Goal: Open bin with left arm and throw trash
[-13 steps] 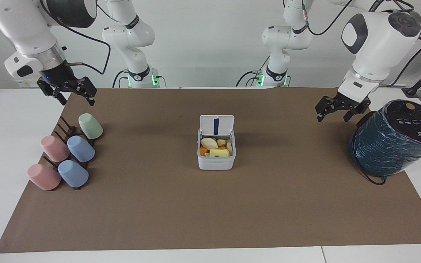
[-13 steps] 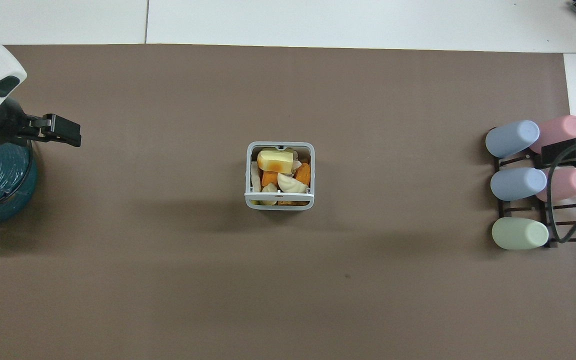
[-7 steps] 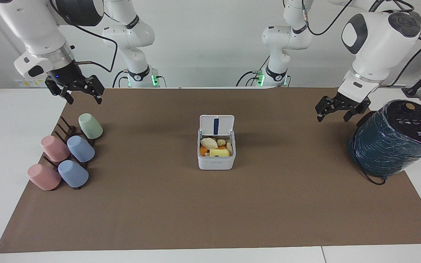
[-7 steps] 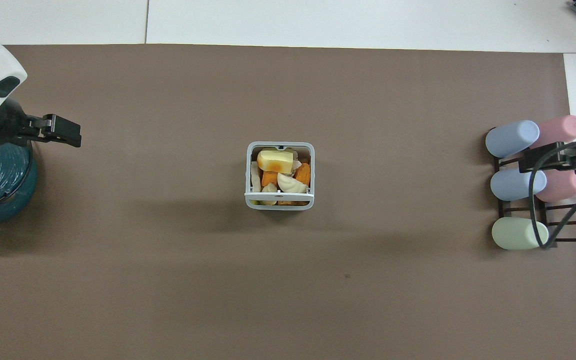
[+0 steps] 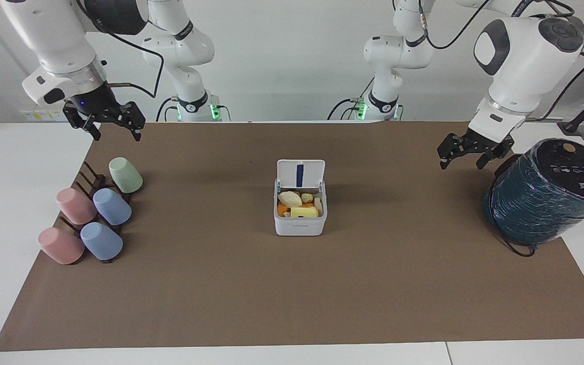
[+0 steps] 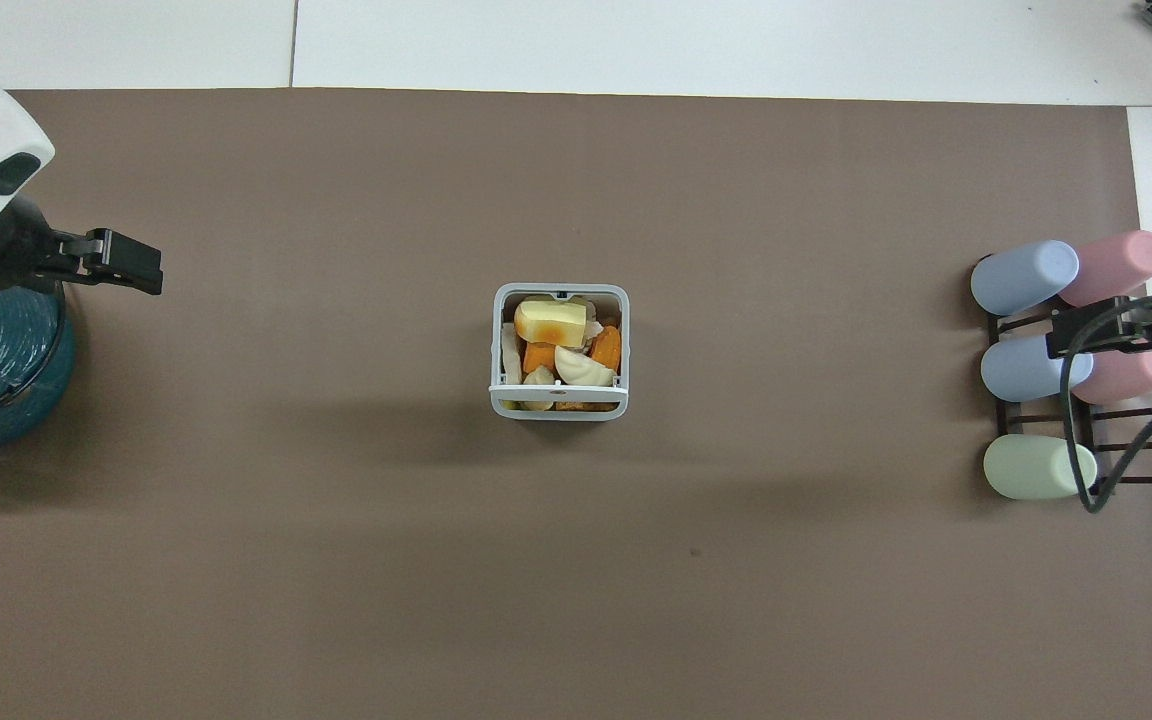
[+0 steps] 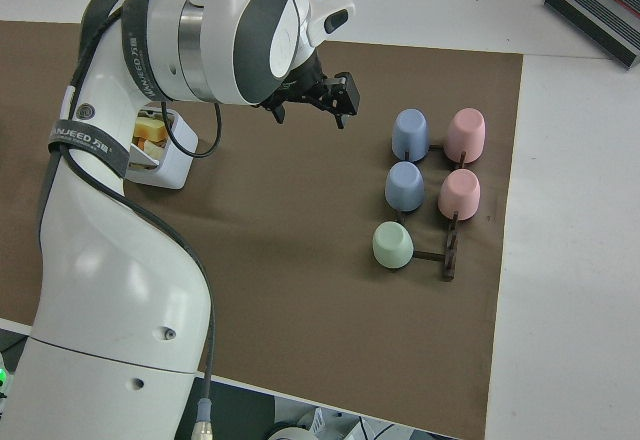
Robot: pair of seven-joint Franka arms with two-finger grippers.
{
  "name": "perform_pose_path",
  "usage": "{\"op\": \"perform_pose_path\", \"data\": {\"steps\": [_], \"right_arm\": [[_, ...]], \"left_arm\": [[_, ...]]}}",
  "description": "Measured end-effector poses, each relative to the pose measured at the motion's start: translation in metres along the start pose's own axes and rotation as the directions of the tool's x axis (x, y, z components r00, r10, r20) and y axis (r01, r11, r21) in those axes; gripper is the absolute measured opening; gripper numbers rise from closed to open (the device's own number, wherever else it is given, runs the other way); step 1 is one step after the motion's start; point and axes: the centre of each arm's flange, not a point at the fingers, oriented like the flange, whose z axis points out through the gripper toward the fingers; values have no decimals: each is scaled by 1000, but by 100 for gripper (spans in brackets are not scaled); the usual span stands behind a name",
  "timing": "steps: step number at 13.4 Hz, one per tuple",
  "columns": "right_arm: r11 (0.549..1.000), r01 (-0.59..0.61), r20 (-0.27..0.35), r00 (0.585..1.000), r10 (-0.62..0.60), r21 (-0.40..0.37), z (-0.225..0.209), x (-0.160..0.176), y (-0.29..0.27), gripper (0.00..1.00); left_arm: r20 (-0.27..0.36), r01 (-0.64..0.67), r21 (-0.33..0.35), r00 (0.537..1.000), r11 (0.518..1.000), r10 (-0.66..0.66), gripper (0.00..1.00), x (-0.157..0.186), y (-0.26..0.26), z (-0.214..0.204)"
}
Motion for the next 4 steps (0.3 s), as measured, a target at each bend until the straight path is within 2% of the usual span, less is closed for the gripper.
{"op": "perform_pose_path", "data": {"steps": [4], "right_arm": [[1000,-2,-2,1000,2,10,-1,0,-3,100]], "left_arm": [[0,0,0,1000,1000,0,100,0,0,0]]}}
